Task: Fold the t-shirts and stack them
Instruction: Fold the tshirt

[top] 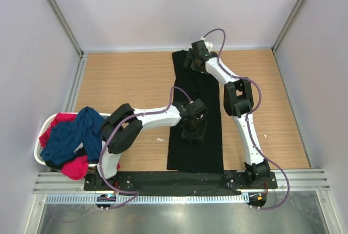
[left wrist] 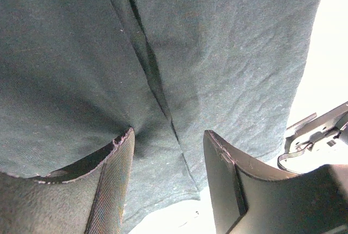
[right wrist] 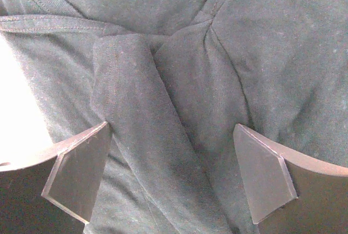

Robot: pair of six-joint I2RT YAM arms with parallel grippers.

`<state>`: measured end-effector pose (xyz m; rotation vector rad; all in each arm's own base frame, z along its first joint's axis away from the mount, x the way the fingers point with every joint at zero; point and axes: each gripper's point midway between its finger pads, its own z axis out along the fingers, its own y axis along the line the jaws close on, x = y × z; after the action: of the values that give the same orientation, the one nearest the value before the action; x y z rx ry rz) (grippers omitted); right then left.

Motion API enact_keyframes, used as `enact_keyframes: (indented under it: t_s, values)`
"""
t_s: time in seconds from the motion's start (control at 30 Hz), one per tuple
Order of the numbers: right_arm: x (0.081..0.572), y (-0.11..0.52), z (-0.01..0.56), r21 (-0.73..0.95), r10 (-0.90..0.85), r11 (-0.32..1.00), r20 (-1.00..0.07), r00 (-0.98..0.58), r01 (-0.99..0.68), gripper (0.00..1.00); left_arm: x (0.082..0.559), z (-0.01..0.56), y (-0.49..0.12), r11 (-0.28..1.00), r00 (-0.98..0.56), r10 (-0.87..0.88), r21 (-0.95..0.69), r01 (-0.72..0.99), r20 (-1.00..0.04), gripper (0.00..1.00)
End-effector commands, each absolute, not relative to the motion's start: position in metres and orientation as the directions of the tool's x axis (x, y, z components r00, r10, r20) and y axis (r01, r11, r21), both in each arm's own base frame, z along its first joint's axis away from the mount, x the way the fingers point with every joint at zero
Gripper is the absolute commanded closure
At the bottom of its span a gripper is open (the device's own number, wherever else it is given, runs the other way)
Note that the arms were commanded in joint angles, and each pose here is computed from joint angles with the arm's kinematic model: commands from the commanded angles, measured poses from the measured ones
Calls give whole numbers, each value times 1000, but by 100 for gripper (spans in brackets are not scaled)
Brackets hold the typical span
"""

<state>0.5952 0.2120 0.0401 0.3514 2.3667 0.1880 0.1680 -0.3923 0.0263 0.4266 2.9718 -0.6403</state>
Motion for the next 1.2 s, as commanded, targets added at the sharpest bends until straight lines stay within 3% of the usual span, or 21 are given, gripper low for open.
enact_keyframes:
  t_s: [0.0, 0.1, 0.23, 0.3, 0.43, 0.57, 0.7, 0.77, 0.93, 1.17]
  values:
    - [587, 232, 18, 258, 266, 957, -591, -762, 133, 0, 142, 3, -375, 908, -956, 293, -318, 275, 9, 44]
    - [588, 246, 45, 310, 239, 949, -590, -771, 57, 0, 164, 24, -375, 915, -959, 276, -289, 282, -63, 44]
    - [587, 267, 150, 411, 221, 906, -668, -711, -105, 0, 214, 79, -375, 909, -964, 193, -336, 246, -184, 41]
    - [581, 267, 231, 425, 225, 881, -763, -605, -207, 0, 256, 116, -370, 893, -965, 97, -408, 193, -245, 40]
    - [572, 251, 290, 365, 218, 892, -863, -456, -265, 0, 327, 164, -356, 805, -951, -106, -586, 89, -290, 40]
    - [584, 225, 286, 342, 228, 921, -860, -456, -185, 0, 400, 182, -340, 697, -907, -281, -716, 31, -312, 47]
    - [599, 209, 245, 315, 238, 946, -830, -505, -72, 1, 441, 172, -335, 677, -881, -339, -736, 15, -330, 58]
    - [601, 208, 219, 318, 251, 948, -801, -543, -32, 9, 454, 158, -336, 666, -879, -360, -745, -8, -312, 67]
    - [594, 195, 154, 312, 286, 947, -725, -627, 71, 25, 470, 127, -344, 657, -875, -384, -753, -36, -294, 70]
    - [593, 178, 110, 295, 295, 948, -668, -684, 121, 34, 504, 103, -344, 682, -827, -436, -729, -48, -354, 66]
